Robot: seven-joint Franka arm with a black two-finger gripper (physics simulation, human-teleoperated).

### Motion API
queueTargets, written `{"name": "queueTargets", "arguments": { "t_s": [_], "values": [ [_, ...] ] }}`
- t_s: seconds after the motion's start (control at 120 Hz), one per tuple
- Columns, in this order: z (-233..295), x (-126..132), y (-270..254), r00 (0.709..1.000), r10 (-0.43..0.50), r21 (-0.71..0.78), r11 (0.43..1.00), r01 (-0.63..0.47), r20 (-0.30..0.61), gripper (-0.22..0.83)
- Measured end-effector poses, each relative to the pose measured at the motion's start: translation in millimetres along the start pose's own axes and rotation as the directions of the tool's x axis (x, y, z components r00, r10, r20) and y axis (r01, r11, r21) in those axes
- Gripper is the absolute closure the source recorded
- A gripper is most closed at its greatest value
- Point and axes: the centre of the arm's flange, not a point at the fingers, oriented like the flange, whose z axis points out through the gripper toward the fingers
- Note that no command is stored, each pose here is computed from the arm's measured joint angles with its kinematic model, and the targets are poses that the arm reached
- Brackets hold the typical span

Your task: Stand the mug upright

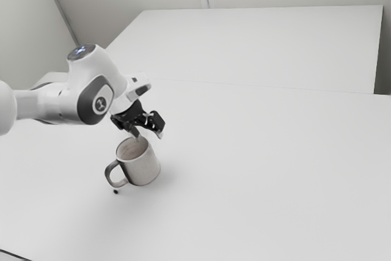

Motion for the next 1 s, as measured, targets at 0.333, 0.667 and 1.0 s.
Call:
{"name": "queueTargets", "arguments": {
  "t_s": [0.333,0.667,1.0],
  "values": [
    [-75.7,41.1,11.7,0.997,0.016,-0.017,1.0,-0.015,0.07,0.04],
    [-129.4,77.9,17.5,0.99,0.03,-0.014,1.0,-0.028,0.135,0.02],
    [-171.6,100.1,23.7,0.986,0.049,0.01,0.999,-0.051,0.162,0.02]
  ]
}}
